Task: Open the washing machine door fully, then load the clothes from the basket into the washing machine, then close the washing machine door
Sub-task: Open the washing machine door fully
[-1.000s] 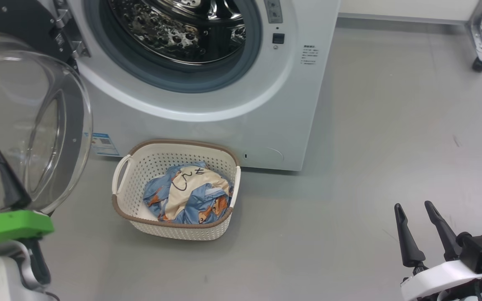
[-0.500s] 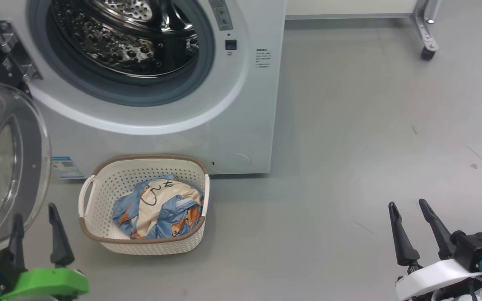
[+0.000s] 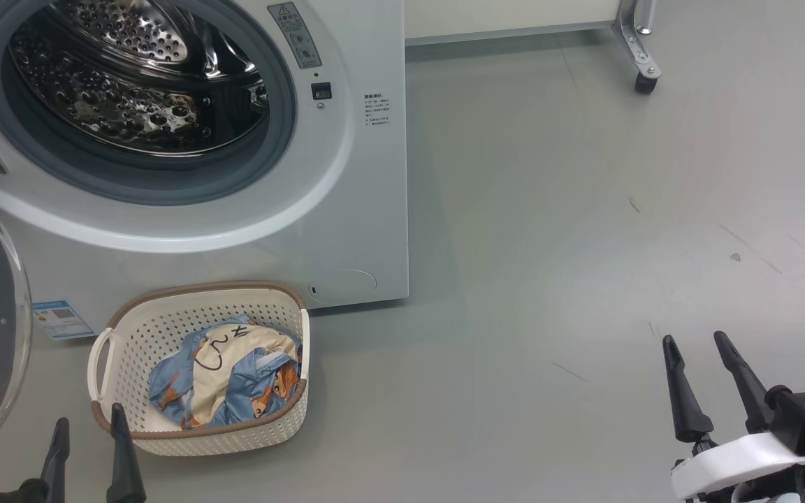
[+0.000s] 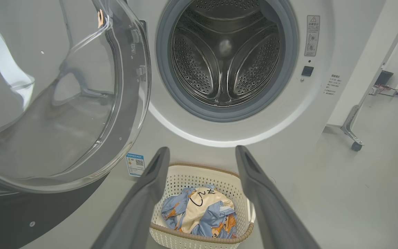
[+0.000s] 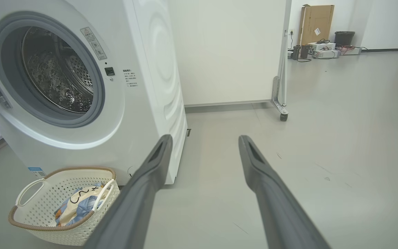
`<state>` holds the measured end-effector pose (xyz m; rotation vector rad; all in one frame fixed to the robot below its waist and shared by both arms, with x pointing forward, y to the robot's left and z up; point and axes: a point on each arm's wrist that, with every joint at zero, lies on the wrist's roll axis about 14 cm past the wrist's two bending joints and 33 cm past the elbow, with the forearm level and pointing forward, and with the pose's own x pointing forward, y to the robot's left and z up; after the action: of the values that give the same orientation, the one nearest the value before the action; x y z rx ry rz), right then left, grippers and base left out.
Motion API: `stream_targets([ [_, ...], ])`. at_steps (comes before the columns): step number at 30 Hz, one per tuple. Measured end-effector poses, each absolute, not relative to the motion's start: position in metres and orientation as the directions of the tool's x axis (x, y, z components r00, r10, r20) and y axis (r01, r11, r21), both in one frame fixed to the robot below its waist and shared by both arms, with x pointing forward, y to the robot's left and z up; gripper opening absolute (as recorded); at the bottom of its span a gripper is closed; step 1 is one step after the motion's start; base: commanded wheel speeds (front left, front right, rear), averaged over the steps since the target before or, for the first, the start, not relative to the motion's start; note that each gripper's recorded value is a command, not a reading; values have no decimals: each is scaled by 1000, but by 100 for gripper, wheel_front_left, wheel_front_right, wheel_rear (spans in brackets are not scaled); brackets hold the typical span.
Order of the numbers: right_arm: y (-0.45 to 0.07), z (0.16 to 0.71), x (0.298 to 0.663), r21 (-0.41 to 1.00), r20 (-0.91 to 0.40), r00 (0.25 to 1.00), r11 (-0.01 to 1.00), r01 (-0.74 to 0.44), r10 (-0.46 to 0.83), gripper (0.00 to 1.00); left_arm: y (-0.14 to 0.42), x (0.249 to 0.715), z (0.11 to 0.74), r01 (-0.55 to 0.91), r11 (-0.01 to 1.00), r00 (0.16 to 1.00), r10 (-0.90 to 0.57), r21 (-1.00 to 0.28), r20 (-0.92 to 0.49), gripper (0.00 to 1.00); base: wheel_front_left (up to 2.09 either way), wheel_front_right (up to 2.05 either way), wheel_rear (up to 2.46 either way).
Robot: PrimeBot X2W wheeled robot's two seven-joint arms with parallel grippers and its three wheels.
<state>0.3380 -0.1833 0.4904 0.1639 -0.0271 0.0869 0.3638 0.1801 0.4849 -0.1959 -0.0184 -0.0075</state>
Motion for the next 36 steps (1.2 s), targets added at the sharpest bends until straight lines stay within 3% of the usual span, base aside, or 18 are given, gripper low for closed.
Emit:
stream_targets([
  [36,-187,492,339,167,39,997,983,-74,68,100,176,346,476,8,985,1000,-10,-170,-13,100,0,0,0],
])
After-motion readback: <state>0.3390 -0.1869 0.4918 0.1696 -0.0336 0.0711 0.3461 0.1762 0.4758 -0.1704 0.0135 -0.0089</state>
